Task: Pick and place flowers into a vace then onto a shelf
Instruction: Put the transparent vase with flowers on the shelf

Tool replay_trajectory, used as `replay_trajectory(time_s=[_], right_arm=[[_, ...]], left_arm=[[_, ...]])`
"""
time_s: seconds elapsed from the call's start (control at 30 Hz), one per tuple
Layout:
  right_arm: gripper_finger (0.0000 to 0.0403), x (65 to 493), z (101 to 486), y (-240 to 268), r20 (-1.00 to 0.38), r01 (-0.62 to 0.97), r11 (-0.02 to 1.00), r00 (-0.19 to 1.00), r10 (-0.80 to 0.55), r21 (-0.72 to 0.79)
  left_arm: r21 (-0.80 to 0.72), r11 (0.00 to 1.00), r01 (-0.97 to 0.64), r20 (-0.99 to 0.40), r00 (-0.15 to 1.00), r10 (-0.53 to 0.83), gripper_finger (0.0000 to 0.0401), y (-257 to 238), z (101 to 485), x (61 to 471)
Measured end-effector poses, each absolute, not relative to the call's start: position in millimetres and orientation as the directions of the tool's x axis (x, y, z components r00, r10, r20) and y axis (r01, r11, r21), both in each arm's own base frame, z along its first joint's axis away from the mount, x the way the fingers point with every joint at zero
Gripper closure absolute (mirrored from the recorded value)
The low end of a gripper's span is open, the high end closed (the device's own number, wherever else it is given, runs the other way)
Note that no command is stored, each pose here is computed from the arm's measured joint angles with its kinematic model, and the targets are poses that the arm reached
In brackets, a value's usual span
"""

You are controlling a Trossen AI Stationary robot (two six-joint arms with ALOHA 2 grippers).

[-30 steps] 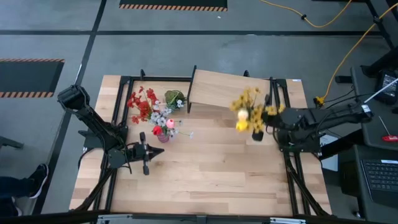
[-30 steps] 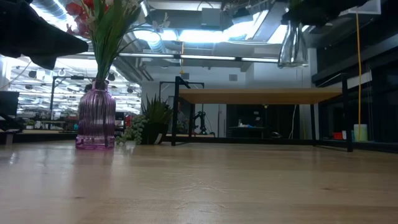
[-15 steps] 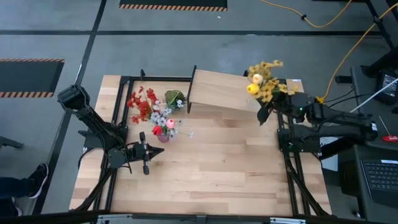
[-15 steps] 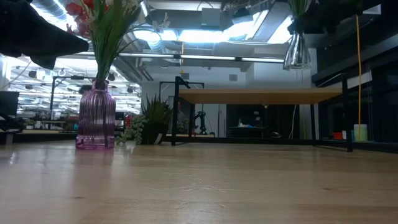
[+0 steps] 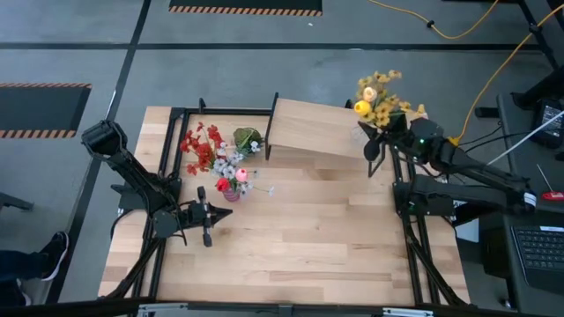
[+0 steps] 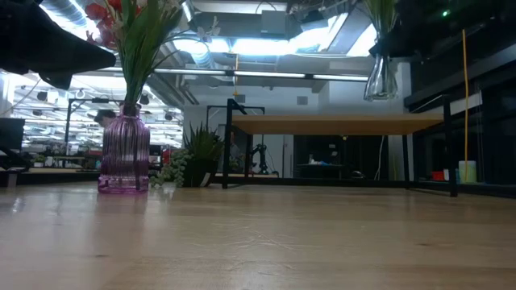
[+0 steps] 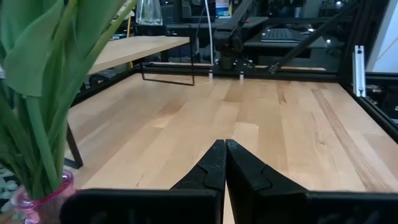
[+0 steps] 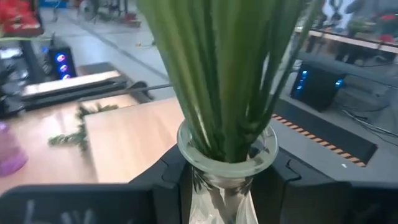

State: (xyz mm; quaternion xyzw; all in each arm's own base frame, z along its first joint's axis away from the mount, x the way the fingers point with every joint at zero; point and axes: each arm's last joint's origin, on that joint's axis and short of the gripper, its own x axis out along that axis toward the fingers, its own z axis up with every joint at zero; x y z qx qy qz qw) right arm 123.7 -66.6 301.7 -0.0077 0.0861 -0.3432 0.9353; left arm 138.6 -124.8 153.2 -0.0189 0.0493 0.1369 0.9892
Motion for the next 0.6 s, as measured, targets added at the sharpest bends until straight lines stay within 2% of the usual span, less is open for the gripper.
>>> replay_trajectory(time_s=[0.3, 0.6], right_arm=[[0.0293, 122, 288, -78, -0.123, 0.696, 0.715, 0.706, -0.698, -0.063], [0.0293, 127, 279, -85, -0.19, 0.711, 0.699, 0.677, -0.711, -0.078]], left_arm=[[-0.016, 0.933, -0.359, -0.081, 0.931, 0.357, 0.0397, -122, 154, 138], [-0.015, 0.93, -0.366, -0.079, 0.928, 0.364, 0.0397, -122, 154, 138]])
